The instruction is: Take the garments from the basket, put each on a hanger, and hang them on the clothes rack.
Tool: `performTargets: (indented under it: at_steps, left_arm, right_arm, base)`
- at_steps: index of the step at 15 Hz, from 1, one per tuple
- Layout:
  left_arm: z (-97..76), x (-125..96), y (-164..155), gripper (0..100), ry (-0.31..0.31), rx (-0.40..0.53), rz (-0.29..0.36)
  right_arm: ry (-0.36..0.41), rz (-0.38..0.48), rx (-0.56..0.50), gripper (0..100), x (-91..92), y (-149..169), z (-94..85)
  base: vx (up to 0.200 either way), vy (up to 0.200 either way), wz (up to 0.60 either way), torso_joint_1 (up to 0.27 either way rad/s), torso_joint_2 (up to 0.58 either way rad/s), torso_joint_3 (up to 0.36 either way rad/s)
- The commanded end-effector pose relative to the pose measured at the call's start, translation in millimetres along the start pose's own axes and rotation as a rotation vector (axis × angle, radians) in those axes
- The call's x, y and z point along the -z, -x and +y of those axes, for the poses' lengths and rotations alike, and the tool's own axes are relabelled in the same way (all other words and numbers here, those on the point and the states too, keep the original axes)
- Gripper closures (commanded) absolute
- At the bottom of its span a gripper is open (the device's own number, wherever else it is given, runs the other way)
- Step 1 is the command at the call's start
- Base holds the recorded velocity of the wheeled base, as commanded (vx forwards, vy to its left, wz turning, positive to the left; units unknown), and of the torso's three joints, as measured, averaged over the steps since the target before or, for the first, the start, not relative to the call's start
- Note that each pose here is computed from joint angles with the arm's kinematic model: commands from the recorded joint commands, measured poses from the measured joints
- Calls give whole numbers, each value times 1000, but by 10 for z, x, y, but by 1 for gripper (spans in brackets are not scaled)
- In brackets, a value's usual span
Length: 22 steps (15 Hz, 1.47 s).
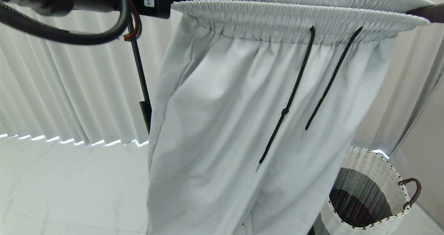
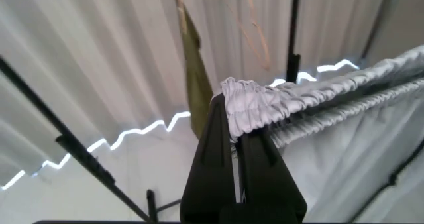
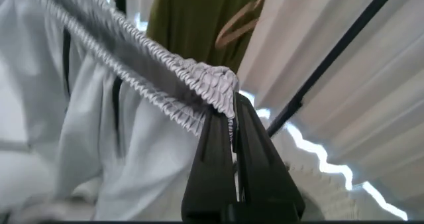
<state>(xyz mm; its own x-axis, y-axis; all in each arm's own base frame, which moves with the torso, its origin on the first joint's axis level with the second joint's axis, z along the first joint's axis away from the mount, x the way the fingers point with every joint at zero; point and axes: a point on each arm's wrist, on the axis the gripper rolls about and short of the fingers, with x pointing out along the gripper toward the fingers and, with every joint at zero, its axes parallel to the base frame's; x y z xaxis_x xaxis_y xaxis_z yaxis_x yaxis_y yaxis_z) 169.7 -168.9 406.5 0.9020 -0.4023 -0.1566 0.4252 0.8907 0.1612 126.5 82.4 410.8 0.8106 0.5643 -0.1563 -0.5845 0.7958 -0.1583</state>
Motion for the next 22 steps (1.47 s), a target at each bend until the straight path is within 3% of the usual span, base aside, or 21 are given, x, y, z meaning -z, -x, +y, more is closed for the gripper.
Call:
performTargets:
  at_steps: [1, 4, 6, 8, 10, 12, 15, 17, 19, 20, 22]
  left_arm:
    - [-202, 60, -11, 100, -19, 64, 21]
    - [-246, 42, -84, 100, -9, 65, -4]
    - [-273, 2, -236, 100, 22, 27, -64]
    - [-309, -2, -310, 100, 28, 4, -81]
    - [-311, 5, -314, 100, 32, 5, -78]
    - [-295, -5, -281, 100, 37, 4, -84]
    - [-220, 46, -123, 100, 83, 6, -60]
    - [-150, 213, 241, 100, 137, 52, 57]
    - [-82, 420, 679, 100, 165, 162, 208]
    - [-16, 495, 852, 100, 158, 246, 246]
    - [61, 540, 1098, 100, 169, 424, 263]
  right_arm:
    - [14, 5, -22, 100, 4, 172, 33]
    - [23, 105, -138, 100, 117, 535, 120]
    - [21, 194, -389, 100, 229, 833, 221]
    - [23, 209, -566, 100, 245, 860, 297]
    - [30, 232, -611, 100, 232, 739, 359]
    - [30, 232, -580, 100, 213, 672, 365]
    - [62, 264, -368, 100, 233, 640, 322]
    - [68, 248, -298, 100, 188, 494, 338]
    - [58, 152, -272, 100, 116, 247, 389]
    - [52, 96, -266, 100, 102, 136, 416]
    - [42, -24, -268, 100, 63, -85, 486]
  base:
    - [0, 0, 0, 0, 0, 0]
    - [0, 0, 0, 0, 0, 0]
    - [0, 0, 0, 0, 0, 0]
    - [0, 0, 0, 0, 0, 0]
    - [0, 0, 0, 0, 0, 0]
    - [0, 0, 0, 0, 0, 0]
    - [0, 0, 0, 0, 0, 0]
    - [0, 0, 0, 0, 0, 0]
    - [0, 0, 0, 0, 0, 0]
    - [0, 0, 0, 0, 0, 0]
    - [0, 0, 0, 0, 0, 0]
